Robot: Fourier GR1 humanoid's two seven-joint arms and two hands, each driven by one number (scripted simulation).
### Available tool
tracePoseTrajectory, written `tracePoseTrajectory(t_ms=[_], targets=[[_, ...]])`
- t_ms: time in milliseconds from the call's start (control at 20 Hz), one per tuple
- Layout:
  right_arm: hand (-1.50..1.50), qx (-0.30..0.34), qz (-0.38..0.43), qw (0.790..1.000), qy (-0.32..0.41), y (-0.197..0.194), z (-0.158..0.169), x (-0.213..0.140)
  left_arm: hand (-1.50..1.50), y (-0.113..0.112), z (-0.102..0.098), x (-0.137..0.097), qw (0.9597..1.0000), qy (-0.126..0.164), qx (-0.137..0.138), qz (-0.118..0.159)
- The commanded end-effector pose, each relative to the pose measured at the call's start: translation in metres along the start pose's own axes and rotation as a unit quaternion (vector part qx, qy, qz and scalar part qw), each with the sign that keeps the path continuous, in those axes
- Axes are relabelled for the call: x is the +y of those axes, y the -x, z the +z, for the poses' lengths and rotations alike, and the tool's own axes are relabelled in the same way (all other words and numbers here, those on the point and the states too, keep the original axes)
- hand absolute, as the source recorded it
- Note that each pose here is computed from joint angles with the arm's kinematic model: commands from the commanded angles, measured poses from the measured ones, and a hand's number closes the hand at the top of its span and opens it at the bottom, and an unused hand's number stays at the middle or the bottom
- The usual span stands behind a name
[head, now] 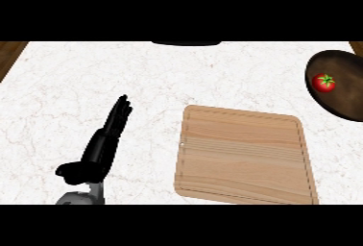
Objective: Pick the tomato from the cutting board and place it in the pan
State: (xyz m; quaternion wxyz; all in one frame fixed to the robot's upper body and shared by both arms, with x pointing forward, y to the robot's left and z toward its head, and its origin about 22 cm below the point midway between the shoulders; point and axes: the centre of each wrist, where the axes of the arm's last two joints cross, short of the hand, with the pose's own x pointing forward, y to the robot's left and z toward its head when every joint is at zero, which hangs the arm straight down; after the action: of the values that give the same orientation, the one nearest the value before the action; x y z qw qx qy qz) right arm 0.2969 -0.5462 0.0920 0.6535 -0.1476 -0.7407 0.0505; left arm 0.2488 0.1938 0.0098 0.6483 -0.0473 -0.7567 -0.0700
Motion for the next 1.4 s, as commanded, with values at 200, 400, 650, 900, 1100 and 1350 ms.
tracePoseTrajectory(t_ms=[200, 400, 650, 900, 1100, 1350], targets=[[-1.5, -0.049, -0.022, 0.997, -0.056, 0.019, 0.028, -0.01, 0.0, -0.006, -0.014, 0.005, 0.9999, -0.012, -0.008, 0.0], [-1.5, -0.042, -0.007, 0.998, -0.054, 0.018, 0.035, -0.019, 0.0, -0.004, -0.002, 0.008, 1.0, -0.004, -0.002, -0.001], [-1.5, -0.038, -0.007, 0.997, -0.069, 0.037, 0.057, -0.019, 0.0, 0.004, 0.001, 0.003, 0.9998, -0.012, 0.012, 0.004], [-1.5, -0.033, 0.029, 0.998, -0.054, 0.028, 0.049, -0.02, 0.0, 0.005, 0.005, -0.01, 1.0, -0.004, 0.005, 0.006], [-1.5, -0.025, 0.042, 0.997, -0.055, 0.026, 0.062, -0.034, 0.0, 0.0, 0.01, 0.0, 0.9999, -0.01, -0.003, -0.001], [-1.5, -0.041, 0.063, 0.996, -0.046, 0.03, 0.056, -0.024, 0.0, -0.006, 0.001, -0.001, 1.0, -0.003, 0.005, -0.001]])
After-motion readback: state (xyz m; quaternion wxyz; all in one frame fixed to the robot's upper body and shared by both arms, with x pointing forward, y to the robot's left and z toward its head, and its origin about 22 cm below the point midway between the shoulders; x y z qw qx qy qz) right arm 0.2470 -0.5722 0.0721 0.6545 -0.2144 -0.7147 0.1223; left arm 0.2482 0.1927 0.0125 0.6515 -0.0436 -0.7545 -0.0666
